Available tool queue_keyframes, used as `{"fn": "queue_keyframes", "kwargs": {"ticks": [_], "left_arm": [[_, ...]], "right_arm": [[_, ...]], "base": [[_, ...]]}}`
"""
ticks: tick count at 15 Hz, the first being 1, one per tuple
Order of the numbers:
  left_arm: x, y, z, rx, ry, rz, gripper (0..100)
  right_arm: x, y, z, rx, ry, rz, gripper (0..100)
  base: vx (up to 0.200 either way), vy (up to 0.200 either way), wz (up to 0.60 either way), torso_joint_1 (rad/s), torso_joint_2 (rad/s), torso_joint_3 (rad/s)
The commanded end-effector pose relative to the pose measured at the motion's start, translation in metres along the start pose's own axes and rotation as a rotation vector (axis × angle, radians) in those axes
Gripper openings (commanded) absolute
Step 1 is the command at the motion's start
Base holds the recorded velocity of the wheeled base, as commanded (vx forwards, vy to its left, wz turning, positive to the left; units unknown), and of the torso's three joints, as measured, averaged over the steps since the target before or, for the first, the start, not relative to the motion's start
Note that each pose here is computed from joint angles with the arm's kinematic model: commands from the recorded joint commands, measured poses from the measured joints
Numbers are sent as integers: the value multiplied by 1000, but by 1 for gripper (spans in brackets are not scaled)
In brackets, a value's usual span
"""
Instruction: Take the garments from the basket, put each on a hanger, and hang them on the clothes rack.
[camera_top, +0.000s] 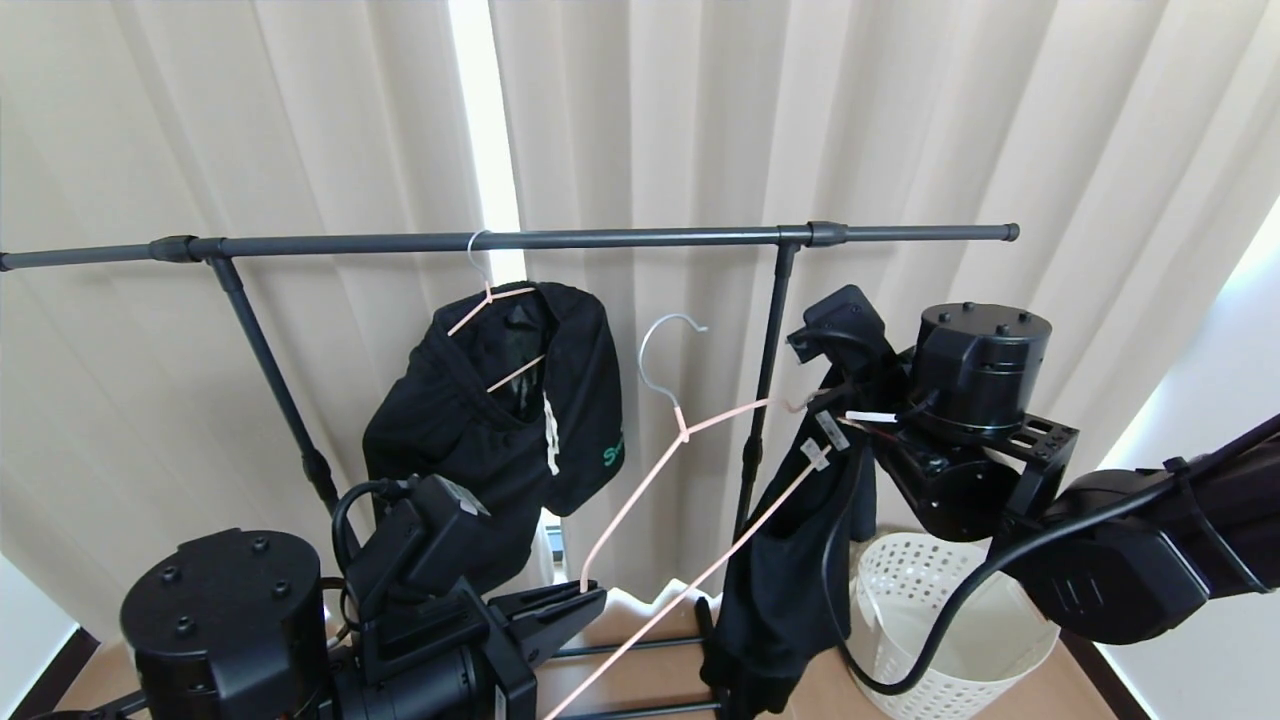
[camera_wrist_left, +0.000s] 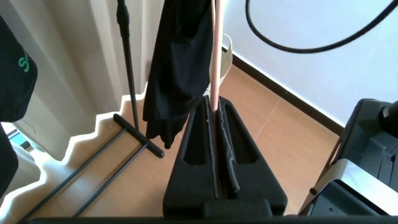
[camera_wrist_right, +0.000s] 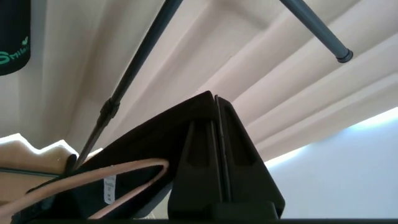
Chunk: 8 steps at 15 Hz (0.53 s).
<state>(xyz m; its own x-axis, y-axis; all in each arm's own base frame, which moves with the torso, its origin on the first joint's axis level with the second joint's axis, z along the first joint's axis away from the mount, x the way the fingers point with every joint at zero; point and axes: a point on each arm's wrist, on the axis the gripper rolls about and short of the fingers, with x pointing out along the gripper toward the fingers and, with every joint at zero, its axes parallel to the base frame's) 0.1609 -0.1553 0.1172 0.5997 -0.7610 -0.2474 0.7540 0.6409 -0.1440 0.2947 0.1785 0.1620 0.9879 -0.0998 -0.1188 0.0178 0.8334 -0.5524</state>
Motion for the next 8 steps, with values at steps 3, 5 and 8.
{"fn": "queue_keyframes", "kwargs": {"ticks": [3,5,8], "left_arm": [[2,1,-2,-3,3,5,0],[3,2,-2,-3,-1,26,0],[4,3,0,-2,-9,42,0]], "right_arm": [[-12,5,4,-4,-21,30,0],[-17,4,6,-1,-30,34,0],[-25,7,8,-4,-44,55,0]], "base": [[0,0,0,0,0,0],[0,0,0,0,0,0],[0,0,0,0,0,0]]}}
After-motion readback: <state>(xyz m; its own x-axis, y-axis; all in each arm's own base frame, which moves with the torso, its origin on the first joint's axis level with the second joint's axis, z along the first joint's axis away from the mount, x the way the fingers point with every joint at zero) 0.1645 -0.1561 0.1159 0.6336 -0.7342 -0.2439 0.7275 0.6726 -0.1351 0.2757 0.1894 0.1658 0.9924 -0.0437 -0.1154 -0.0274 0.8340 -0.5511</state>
